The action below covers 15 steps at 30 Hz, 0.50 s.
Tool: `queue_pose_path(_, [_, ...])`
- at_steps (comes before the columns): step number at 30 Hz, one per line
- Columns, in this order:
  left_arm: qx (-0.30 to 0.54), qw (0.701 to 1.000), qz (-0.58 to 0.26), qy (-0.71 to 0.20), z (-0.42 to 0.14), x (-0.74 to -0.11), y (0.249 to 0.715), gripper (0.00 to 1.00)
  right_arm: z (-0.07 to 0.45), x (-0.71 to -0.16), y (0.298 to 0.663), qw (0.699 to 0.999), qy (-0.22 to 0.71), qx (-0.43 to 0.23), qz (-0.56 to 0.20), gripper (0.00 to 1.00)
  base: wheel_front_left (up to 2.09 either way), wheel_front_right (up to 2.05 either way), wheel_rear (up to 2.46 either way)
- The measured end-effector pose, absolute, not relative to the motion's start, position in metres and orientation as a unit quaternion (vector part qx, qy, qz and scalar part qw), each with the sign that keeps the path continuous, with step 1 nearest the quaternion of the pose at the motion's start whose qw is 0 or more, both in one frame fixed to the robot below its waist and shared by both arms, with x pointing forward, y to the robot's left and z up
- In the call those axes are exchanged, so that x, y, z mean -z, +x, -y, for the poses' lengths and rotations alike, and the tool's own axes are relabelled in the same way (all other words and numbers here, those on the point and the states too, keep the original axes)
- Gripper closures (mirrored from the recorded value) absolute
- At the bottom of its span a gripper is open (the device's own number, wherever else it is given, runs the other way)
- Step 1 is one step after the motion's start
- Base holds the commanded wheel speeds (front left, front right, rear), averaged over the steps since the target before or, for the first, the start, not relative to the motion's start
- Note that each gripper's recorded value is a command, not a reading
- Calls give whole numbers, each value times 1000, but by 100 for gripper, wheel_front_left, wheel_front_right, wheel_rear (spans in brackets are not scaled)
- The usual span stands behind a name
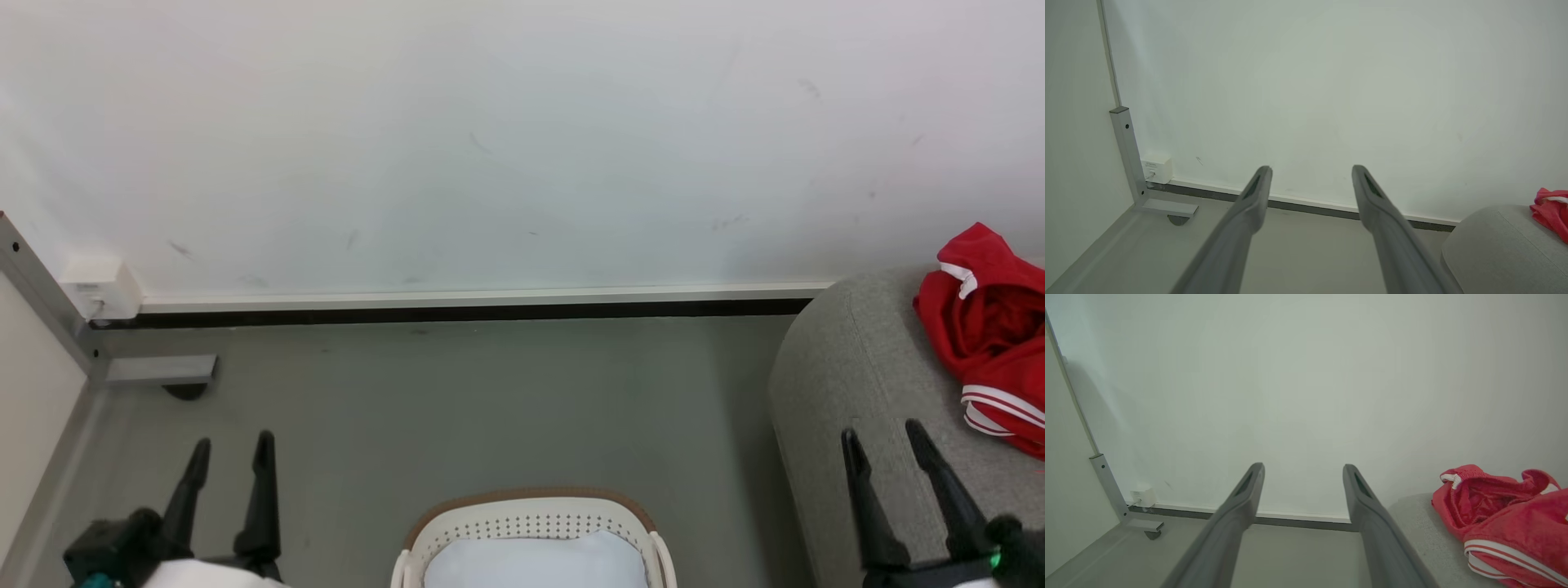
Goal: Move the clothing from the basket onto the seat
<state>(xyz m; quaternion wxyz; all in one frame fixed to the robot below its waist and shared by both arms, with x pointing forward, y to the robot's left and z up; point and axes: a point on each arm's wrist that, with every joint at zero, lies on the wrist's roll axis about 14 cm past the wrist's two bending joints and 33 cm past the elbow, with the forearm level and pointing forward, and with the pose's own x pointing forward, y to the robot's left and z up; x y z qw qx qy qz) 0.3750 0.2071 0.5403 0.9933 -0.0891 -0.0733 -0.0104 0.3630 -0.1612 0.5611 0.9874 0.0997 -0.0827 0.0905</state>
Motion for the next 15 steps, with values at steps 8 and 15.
queue_pose_path(8, [11,994,56,-95,-203,-519,365,0,157,-518,356,991,94,-84,48,0,0,0,0])
queue_pose_path(15, [15,994,49,-93,-198,-512,364,0,156,-522,365,990,96,-83,58,0,0,0,0])
